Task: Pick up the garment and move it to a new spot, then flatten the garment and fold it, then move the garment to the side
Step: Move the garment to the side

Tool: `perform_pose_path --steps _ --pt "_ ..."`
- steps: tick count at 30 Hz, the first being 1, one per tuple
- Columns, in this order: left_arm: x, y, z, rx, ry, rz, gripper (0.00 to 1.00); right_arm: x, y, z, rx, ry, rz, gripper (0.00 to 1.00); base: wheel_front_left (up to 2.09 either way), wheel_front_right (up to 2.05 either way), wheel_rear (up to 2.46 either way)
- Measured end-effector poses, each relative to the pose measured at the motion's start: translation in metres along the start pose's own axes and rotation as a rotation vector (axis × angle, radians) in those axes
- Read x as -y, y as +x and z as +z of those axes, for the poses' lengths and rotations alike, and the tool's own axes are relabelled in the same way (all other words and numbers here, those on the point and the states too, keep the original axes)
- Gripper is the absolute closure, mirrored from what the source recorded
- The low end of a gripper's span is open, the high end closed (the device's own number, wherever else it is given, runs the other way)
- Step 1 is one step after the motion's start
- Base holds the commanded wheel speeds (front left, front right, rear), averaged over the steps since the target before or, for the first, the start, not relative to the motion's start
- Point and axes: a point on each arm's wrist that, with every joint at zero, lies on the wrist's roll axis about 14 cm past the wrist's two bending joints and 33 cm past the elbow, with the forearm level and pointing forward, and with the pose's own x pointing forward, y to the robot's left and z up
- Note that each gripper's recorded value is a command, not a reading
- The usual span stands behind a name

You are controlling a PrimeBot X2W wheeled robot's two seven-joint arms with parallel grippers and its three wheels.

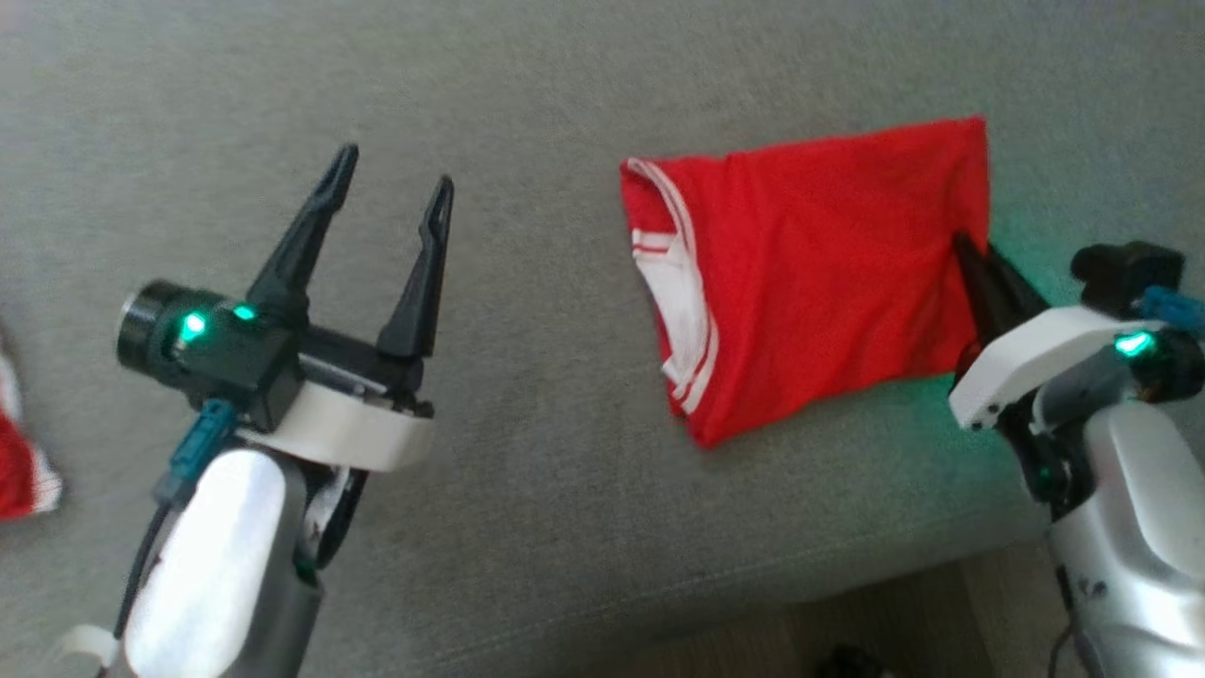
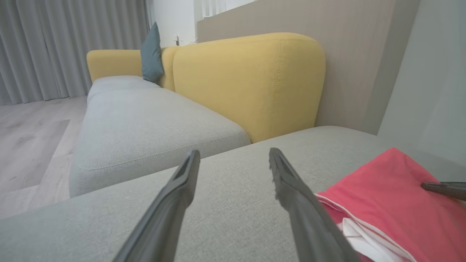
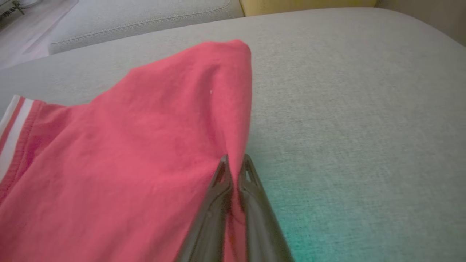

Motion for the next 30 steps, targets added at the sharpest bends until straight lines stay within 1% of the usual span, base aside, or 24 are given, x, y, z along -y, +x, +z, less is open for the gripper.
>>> perform_pose_path --steps 4,9,12,15,19,28,29,30 --pt "0.008 0.017 -0.014 -0.011 -0.009 -0.061 0.00 0.028 0.006 0.009 0.037 0.018 -0.077 1.00 0.00 0.00 0.00" --pt "0.027 0.031 -0.033 -0.031 -0.042 -0.150 0.00 0.077 0.008 0.041 0.125 0.030 -0.205 1.00 0.00 0.00 0.00" --pt "0.033 0.039 -0.042 -0.034 -0.062 -0.179 0.00 0.104 0.005 0.056 0.159 0.020 -0.273 1.00 0.00 0.00 0.00" --pt "0.037 0.046 -0.049 -0.032 -0.078 -0.199 0.00 0.125 0.001 0.062 0.178 0.023 -0.332 1.00 0.00 0.00 0.00" --pt "0.041 0.051 -0.057 -0.026 -0.082 -0.232 0.00 0.141 0.000 0.063 0.173 0.013 -0.379 1.00 0.00 0.00 0.00" --pt "0.035 0.053 -0.076 -0.041 -0.095 -0.233 0.00 0.158 0.013 0.067 0.177 -0.014 -0.444 1.00 0.00 0.00 0.00" --pt "0.033 0.053 -0.077 -0.043 -0.096 -0.230 0.00 0.159 0.015 0.066 0.179 -0.020 -0.452 0.92 0.00 0.00 0.00" --pt "0.032 0.054 -0.079 -0.044 -0.095 -0.227 0.00 0.160 0.017 0.065 0.179 -0.023 -0.458 0.68 0.00 0.00 0.00"
